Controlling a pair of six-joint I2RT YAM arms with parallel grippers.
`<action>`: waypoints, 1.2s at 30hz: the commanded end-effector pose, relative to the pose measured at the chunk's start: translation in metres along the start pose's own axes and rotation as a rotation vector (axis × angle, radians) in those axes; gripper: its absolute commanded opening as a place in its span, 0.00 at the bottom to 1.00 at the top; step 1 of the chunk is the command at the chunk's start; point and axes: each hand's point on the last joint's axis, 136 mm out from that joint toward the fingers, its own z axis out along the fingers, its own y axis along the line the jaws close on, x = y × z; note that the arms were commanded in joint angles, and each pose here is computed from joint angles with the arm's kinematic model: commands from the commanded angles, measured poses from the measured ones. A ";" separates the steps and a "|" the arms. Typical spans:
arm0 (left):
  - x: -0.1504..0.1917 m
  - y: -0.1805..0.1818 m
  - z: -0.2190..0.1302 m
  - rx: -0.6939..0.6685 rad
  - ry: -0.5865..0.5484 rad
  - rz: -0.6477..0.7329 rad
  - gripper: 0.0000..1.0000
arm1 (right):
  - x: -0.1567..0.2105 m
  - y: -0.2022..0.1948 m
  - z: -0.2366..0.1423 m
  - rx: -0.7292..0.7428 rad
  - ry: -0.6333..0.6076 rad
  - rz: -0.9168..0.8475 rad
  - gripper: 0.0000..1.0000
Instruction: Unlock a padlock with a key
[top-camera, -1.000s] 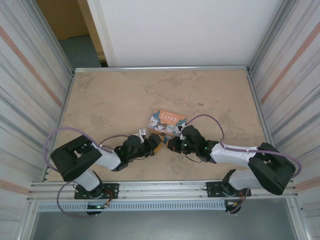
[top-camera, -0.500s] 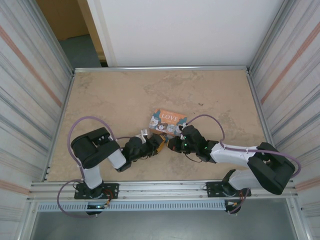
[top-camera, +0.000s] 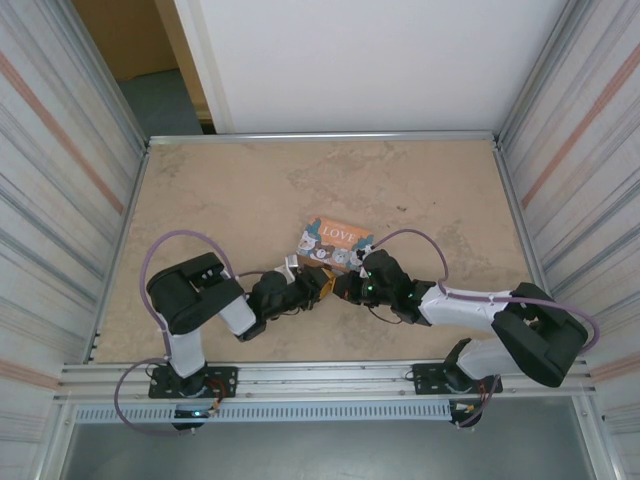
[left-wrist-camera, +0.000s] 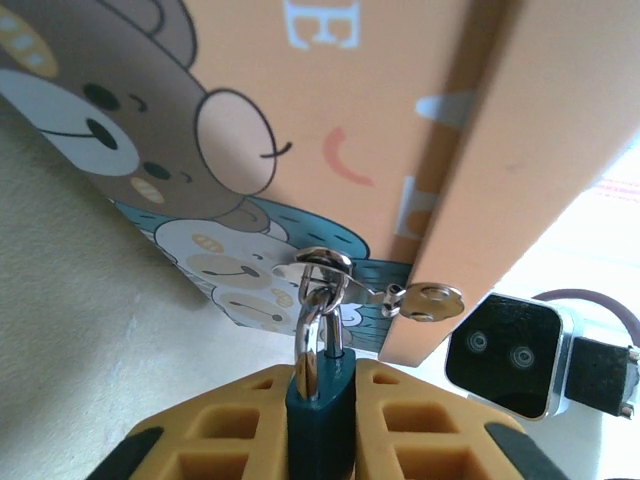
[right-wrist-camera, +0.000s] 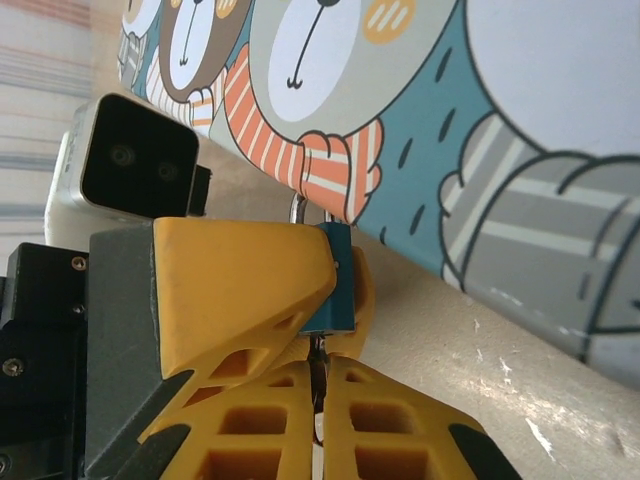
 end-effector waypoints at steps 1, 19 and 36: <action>0.001 -0.002 0.000 0.012 0.002 0.015 0.10 | -0.010 0.016 -0.007 -0.065 -0.043 -0.006 0.14; 0.009 -0.013 -0.006 -0.014 0.031 0.007 0.00 | -0.032 0.010 -0.087 0.044 -0.210 -0.299 0.54; 0.006 -0.022 -0.039 -0.205 -0.027 0.029 0.00 | -0.061 0.048 -0.146 -0.095 -0.520 -0.627 0.99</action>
